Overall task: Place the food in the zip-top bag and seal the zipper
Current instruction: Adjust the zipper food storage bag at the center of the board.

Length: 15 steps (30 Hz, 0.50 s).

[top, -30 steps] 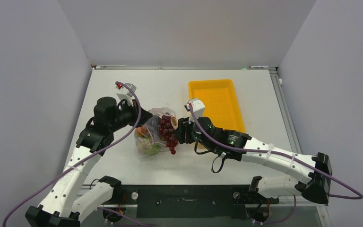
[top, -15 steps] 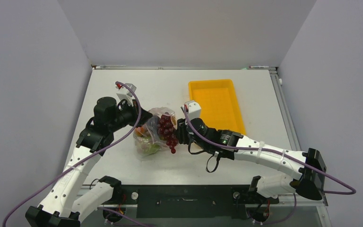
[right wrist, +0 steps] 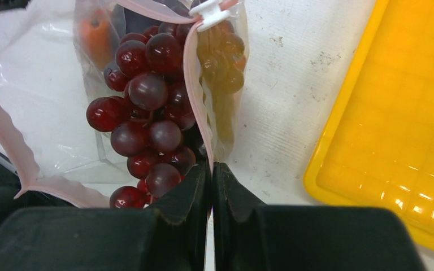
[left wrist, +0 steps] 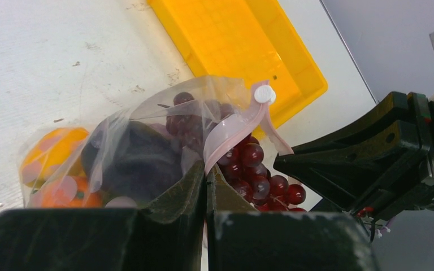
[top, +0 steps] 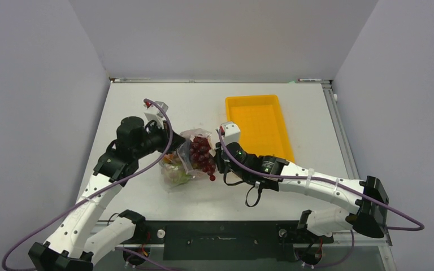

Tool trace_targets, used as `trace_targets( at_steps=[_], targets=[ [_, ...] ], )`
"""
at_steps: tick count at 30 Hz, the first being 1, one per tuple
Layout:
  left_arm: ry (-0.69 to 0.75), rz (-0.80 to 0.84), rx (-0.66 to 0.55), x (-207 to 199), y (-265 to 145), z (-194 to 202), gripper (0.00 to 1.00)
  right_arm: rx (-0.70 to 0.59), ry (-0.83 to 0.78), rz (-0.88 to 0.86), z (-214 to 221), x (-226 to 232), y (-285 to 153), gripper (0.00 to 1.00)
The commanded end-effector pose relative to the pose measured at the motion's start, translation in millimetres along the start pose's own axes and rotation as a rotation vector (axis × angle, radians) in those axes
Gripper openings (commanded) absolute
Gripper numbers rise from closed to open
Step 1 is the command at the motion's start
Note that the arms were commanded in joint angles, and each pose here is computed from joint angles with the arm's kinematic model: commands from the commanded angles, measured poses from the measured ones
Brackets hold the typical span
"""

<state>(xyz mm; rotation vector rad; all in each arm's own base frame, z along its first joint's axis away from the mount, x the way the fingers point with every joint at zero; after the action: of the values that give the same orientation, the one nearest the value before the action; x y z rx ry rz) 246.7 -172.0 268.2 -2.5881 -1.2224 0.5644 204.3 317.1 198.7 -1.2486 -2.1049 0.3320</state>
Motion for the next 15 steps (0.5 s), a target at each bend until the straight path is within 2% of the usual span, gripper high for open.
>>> trace_targets(
  at_steps=[1,8,15],
  targets=[
    [0.088,0.002,0.002,-14.3,-2.2,-2.5,0.00,-0.082,0.032,-0.041,-32.6,11.2,-28.7,0.05],
    [0.092,0.085,0.074,-37.6,-7.7,20.7,0.00,-0.108,0.051,-0.099,-50.4,19.3,-54.2,0.05],
    [0.093,0.175,0.107,-59.3,-33.1,18.8,0.00,-0.171,0.079,-0.185,-80.1,32.9,-89.7,0.05]
  ],
)
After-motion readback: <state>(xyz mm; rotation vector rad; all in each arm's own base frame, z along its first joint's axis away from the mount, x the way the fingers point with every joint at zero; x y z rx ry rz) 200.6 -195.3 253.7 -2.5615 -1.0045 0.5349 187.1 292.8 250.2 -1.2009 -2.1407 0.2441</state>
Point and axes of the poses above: each gripper's point midway between its finger pads, its own y axis out along the fingers, its own x axis along the line the jaws close on, z = x × y, the point moved 1 cm from there along -y, back along the fingers, and after that the axes turned 14 degrees about y, right-handed, at the moved point
